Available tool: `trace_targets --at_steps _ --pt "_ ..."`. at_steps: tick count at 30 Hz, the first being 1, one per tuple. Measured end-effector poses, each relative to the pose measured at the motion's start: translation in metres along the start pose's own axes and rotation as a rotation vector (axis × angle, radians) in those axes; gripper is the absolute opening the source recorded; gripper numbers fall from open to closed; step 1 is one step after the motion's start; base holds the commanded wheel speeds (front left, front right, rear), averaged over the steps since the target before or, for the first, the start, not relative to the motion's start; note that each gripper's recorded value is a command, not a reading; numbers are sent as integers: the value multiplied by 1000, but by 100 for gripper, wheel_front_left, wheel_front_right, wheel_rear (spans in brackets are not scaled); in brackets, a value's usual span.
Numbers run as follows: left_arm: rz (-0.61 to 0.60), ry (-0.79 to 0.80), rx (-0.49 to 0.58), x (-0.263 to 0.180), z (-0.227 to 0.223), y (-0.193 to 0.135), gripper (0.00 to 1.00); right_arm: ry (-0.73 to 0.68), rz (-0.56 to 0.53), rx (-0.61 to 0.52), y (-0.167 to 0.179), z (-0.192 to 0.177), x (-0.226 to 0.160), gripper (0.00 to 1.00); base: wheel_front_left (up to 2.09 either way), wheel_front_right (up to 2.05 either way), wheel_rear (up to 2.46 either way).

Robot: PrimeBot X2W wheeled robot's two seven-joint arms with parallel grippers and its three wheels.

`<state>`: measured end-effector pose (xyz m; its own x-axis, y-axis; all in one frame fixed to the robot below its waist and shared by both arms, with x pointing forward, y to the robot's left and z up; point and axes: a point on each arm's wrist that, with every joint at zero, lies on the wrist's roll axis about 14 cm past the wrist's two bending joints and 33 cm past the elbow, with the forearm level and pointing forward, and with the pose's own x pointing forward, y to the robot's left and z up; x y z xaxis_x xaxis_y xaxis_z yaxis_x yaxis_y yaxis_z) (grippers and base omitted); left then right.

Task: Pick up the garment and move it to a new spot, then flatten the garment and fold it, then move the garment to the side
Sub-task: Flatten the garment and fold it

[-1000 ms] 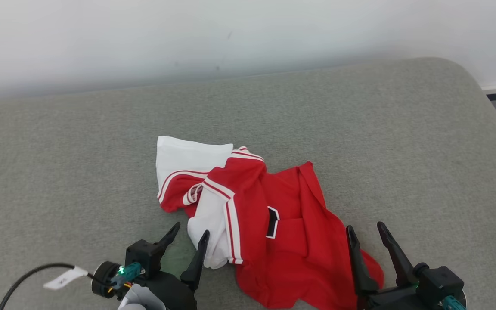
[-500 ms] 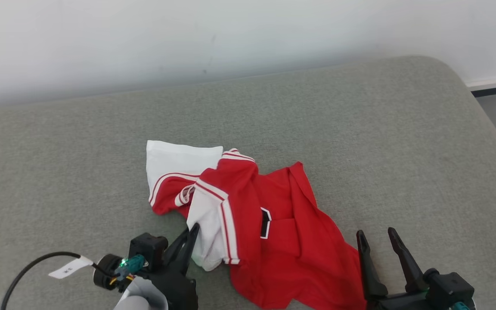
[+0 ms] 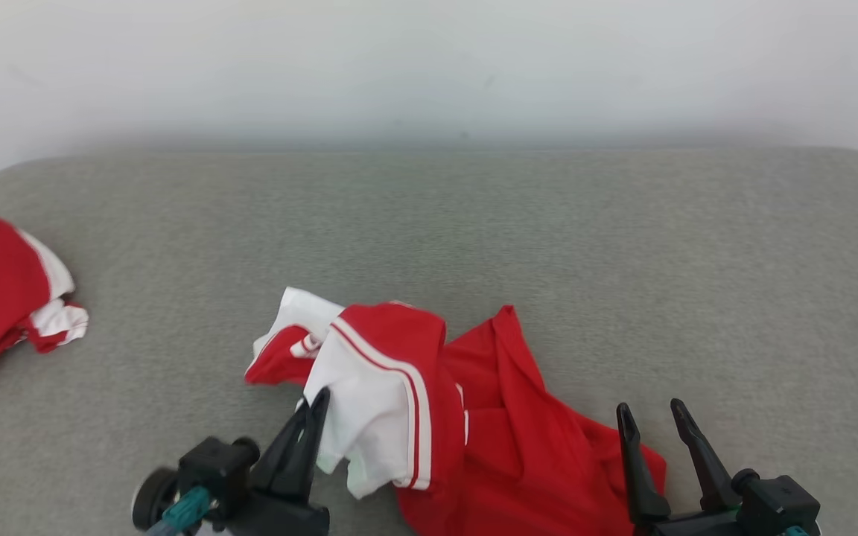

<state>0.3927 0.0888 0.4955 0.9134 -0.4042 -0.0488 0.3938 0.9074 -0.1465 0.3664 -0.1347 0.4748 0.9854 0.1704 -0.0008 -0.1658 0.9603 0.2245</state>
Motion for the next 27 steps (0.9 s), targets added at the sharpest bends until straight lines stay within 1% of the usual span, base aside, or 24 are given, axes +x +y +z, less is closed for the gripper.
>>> trace_targets --at_steps 1,2,3,4,5,6,8,9,11,12,13,14,27 --pt "21 -3 -36 -7 1 2 0 2 13 1 4 -1 2 100 0 0 0" --pt "21 -3 -36 -7 1 2 0 2 13 1 4 -1 2 100 0 0 0" --pt "38 3 -68 -14 -1 4 0 4 26 2 8 -2 5 100 0 0 0" --pt "80 41 -81 -29 -13 11 0 11 53 3 16 -4 9 100 0 0 0" --pt "80 41 -81 -29 -13 11 0 11 53 3 16 -4 9 100 0 0 0" --pt "102 57 -103 -36 -20 14 0 13 63 4 19 -5 11 100 0 0 0" --pt "146 111 -124 -52 -42 21 0 19 93 6 28 -7 14 100 0 0 0" --pt "157 120 -145 -56 -47 21 0 19 98 6 30 -7 14 100 0 0 0" --pt "162 146 -138 -61 -59 21 0 17 104 4 32 -6 14 100 0 0 0" --pt "172 144 -148 -62 -61 22 29 16 104 4 32 -5 13 100 0 0 0" --pt "172 149 -152 -62 -64 22 81 14 104 3 32 -5 13 100 0 0 0" --pt "170 158 -151 -63 -68 20 100 13 102 2 32 -5 12 100 0 0 0" --pt "182 143 -158 -64 -72 20 100 15 79 -2 25 -5 3 100 0 0 0"
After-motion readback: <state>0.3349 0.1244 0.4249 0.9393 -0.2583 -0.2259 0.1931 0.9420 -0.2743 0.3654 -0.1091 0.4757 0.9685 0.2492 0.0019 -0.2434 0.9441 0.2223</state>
